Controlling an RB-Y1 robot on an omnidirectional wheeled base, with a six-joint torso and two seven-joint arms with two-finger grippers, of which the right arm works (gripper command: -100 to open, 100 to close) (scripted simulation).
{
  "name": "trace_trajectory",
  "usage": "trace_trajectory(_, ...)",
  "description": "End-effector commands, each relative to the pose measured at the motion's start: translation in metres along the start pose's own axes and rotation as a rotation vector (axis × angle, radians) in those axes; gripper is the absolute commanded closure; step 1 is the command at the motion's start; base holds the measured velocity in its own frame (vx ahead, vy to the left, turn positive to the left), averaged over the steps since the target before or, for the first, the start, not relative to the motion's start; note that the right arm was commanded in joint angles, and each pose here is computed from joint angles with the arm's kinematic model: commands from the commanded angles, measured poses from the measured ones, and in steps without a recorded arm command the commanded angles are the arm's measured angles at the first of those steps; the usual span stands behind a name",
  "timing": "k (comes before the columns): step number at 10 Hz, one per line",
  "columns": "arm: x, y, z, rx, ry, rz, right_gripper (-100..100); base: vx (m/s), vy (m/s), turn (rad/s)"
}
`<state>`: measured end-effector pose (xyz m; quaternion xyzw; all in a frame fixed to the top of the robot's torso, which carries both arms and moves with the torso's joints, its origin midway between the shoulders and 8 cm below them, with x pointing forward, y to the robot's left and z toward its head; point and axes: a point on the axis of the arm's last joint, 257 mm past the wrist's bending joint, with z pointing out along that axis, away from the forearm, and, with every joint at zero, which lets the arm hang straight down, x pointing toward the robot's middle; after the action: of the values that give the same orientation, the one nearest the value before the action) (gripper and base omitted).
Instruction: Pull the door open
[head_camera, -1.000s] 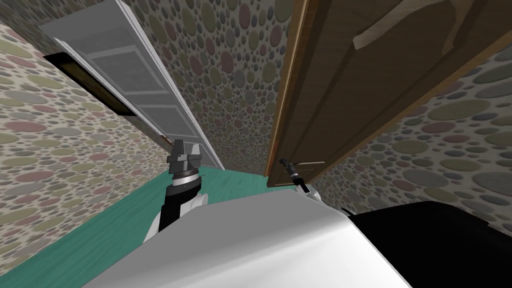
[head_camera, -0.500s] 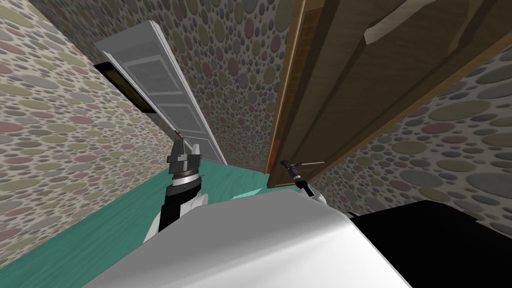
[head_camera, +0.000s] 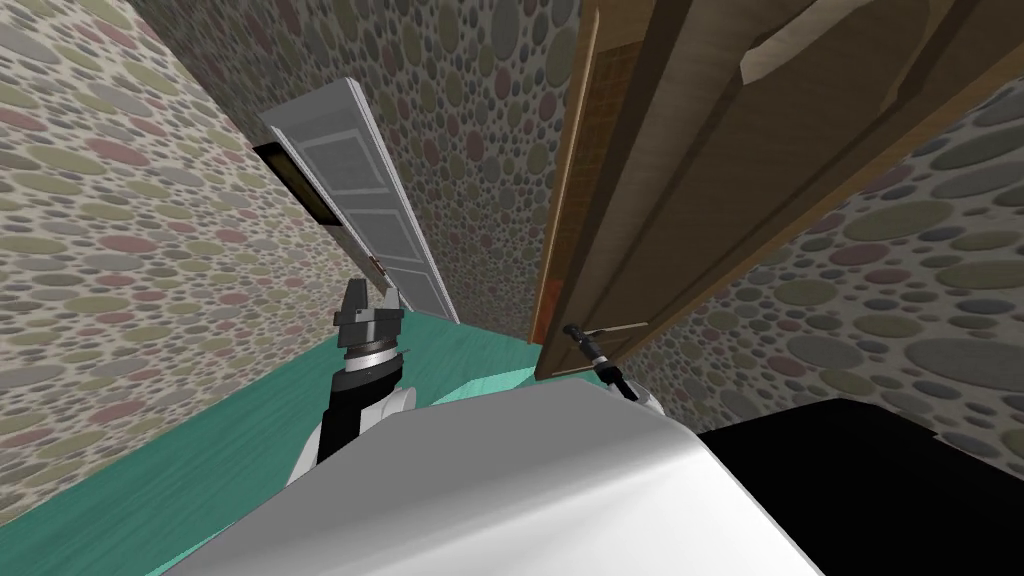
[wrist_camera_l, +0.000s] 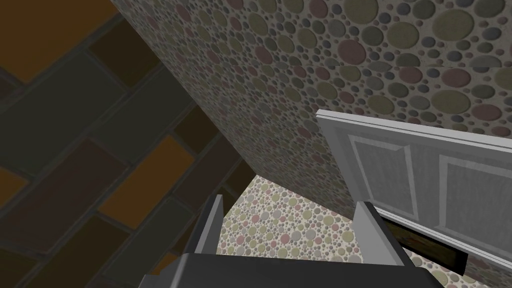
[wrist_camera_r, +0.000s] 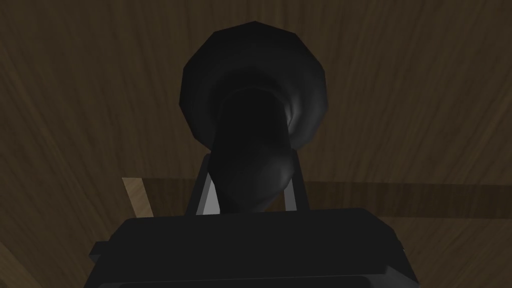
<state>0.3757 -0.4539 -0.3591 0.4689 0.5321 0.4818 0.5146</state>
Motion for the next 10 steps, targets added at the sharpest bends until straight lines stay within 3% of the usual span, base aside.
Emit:
trace_trajectory(1, -0.002, 0.001, -0.0081, -0.005, 0.012, -0.002, 100, -0.198, -0.089, 0.192)
trace_trajectory(8, -0.011, 0.003, -0.0423, -0.012, 0.059, -0.006, 100, -0.216, -0.08, 0.155)
trace_trajectory(9, -0.005, 0.0, -0.0398, -0.009, 0.061, -0.001, 100, -0.089, -0.021, 0.027)
trace_trajectory(10, -0.006, 0.0, -0.0463, -0.008, 0.066, 0.001, 100, -0.134, -0.053, 0.178)
